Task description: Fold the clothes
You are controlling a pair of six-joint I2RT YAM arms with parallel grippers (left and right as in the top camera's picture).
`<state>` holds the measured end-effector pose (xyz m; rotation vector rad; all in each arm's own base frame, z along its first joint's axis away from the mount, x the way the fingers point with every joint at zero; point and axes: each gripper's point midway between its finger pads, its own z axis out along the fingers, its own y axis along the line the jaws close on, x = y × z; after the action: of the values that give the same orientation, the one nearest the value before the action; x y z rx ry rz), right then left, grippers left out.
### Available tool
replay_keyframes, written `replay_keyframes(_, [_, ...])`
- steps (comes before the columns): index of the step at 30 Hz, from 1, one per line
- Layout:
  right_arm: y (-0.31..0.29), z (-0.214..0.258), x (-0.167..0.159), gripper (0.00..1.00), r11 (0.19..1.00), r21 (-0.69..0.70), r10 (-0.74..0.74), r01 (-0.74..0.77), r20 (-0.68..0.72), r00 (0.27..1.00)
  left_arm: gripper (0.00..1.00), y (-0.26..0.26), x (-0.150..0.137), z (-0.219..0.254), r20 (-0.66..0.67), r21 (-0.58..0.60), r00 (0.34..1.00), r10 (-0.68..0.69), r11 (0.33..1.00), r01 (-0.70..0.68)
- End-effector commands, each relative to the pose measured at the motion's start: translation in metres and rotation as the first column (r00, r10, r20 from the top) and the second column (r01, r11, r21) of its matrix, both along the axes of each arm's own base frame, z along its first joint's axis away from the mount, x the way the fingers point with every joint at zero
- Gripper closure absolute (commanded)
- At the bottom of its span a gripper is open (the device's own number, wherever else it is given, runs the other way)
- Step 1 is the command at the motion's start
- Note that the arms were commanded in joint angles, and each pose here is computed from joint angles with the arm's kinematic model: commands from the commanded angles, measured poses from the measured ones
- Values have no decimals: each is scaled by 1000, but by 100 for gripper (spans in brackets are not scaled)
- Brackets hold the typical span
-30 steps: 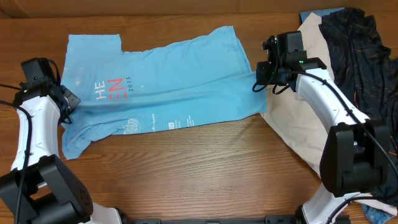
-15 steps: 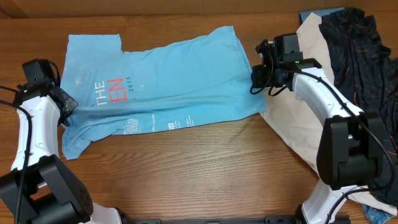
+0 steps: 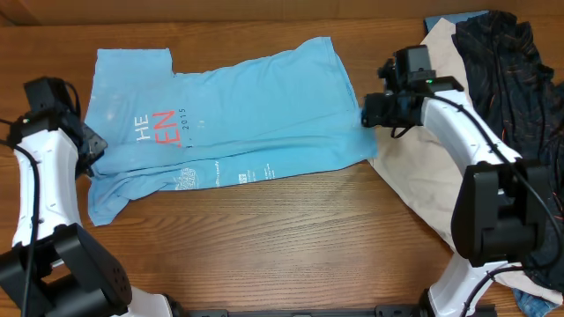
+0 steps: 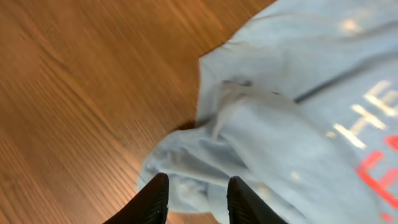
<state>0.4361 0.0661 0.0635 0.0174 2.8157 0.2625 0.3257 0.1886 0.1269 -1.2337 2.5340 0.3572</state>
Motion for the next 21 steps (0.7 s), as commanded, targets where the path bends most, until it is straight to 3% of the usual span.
replay_keyframes(1, [-18, 7, -10, 80, 989, -19, -148, 147, -49, 988, 71, -32, 19, 20, 119, -163, 989, -89, 981, 108])
replay_keyframes(10, [-19, -53, -54, 82, 985, -29, -174, 172, -230, 957, 73, -61, 13, 14, 79, -239, 985, -152, 956, 167])
replay_keyframes(15, [-64, -68, -35, 82, 947, -170, -299, 274, -143, 944, 72, -75, 10, 12, 50, -249, 976, -214, 943, 219])
replay_keyframes(21, [-139, -50, -12, 76, 879, -170, -459, 446, -42, 888, 68, -89, 8, 11, 27, -261, 966, -257, 931, 255])
